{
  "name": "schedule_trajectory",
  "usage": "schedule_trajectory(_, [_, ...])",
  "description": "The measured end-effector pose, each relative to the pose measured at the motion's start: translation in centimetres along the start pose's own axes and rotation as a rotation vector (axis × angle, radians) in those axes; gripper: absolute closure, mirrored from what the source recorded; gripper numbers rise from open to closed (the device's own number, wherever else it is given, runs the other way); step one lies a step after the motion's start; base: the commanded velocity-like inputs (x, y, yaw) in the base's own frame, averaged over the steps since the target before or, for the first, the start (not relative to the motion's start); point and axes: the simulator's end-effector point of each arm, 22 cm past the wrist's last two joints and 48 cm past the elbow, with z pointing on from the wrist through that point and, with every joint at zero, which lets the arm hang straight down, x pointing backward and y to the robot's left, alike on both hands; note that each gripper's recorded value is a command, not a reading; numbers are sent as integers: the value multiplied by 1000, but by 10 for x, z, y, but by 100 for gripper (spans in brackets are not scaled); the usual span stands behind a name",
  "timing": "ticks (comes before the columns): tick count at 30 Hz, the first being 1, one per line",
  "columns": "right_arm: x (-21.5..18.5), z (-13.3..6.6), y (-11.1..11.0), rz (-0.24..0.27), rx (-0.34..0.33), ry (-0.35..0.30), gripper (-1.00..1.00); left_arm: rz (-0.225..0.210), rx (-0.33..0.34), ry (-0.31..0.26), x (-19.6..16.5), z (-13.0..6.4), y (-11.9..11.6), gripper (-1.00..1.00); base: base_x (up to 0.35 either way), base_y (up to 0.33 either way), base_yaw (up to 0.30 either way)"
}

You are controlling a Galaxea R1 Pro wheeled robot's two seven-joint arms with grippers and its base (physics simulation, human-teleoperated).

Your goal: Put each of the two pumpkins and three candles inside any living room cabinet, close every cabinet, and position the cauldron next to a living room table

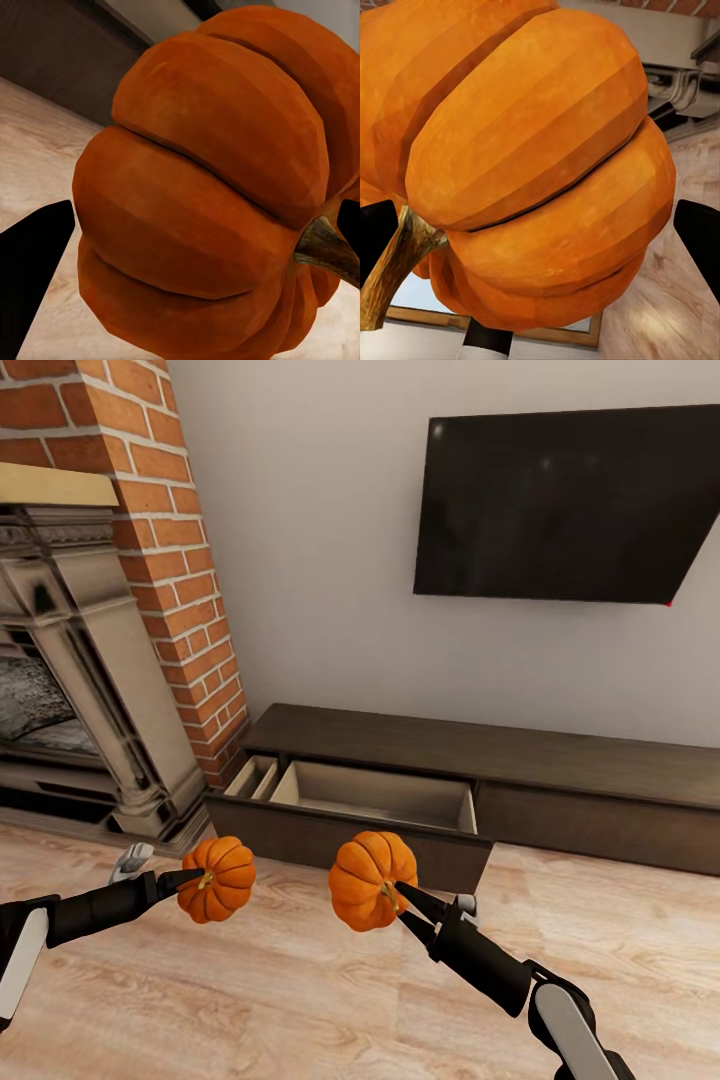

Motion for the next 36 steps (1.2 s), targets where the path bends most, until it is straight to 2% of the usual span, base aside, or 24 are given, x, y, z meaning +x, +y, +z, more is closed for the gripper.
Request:
schedule_trajectory(6, [0,0,0,0,-1,-1,100,1,0,0,0,0,0,100,0,0,-27])
schedule_trajectory(16, [0,0,5,-8,-7,0,100,9,3,-8,-3,-3,-3,100,117,-30,-187])
schedule_trajectory(28, [-1,1,8,-13,-9,2,100,4,4,-20,-7,-6,-3,100,116,-34,-16])
schedule_trajectory(30, [-1,1,5,-17,9,2,100,1,5,-27,-8,-8,-2,100,19,-5,0])
schedule_trajectory(34, [-4,-1,-11,-9,87,-3,100,-5,8,-38,-11,-10,-2,100,5,-2,0])
schedule_trajectory(36, [-6,-1,-10,9,82,-13,100,-6,9,-40,-11,-10,-2,100,1,0,0])
